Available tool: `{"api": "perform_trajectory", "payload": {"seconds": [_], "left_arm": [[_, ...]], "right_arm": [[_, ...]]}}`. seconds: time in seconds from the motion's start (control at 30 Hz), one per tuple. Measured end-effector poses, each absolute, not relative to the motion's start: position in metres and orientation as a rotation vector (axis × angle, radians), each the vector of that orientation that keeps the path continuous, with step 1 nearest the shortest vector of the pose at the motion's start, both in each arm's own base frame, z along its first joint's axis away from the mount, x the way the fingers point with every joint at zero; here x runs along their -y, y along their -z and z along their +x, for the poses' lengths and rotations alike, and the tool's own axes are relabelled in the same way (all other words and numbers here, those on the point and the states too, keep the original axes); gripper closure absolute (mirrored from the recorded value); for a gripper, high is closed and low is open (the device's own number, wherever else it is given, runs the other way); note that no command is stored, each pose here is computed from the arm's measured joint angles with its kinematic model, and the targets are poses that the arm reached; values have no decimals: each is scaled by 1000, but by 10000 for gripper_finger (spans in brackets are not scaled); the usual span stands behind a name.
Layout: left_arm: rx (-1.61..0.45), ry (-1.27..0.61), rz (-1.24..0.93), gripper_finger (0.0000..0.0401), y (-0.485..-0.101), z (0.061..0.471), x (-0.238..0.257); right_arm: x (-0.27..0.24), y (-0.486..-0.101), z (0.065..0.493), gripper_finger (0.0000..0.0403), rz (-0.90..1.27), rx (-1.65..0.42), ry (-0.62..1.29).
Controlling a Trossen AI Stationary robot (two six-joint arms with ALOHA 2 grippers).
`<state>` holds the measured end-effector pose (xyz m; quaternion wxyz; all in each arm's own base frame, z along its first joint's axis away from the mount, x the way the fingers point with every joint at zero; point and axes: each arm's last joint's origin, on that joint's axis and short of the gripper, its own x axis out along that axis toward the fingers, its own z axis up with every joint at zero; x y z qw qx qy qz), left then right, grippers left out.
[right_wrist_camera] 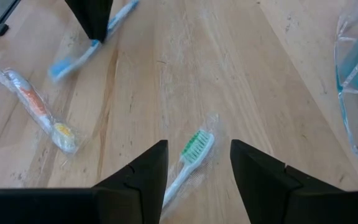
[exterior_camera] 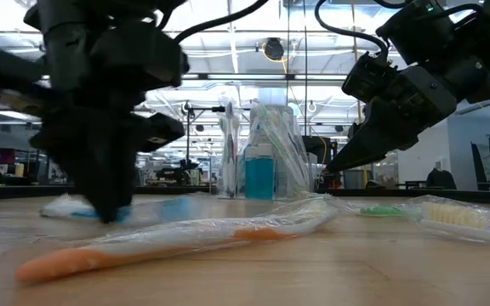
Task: Pick & Place toothbrushing station
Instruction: Put the blue toothbrush into the transparent organizer
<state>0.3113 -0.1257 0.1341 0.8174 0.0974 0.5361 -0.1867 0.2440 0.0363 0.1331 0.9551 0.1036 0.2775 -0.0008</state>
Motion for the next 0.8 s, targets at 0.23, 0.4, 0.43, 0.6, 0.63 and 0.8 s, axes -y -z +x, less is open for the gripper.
{"api": "perform_trajectory", "payload": {"seconds": [0.23, 0.4, 0.43, 0.6, 0.63, 0.8], "left_arm": [[-1028, 390, 188, 385, -138, 321, 126], [-971, 317, 248, 390, -147, 323, 124], [-965, 293, 265, 393, -150, 323, 123], [-872, 177, 310, 397, -173, 323, 113], [-840, 149, 314, 396, -179, 323, 111], [-568, 65, 248, 399, -215, 336, 102]], "right_arm": [[-36, -133, 244, 234, 210, -561, 1], [-37, -134, 245, 234, 102, -546, -34], [-38, -135, 245, 234, 69, -533, -48], [-49, -142, 250, 234, -55, -413, -125], [-53, -143, 251, 234, -83, -378, -142], [-69, -146, 259, 234, -235, -201, -200]]}}
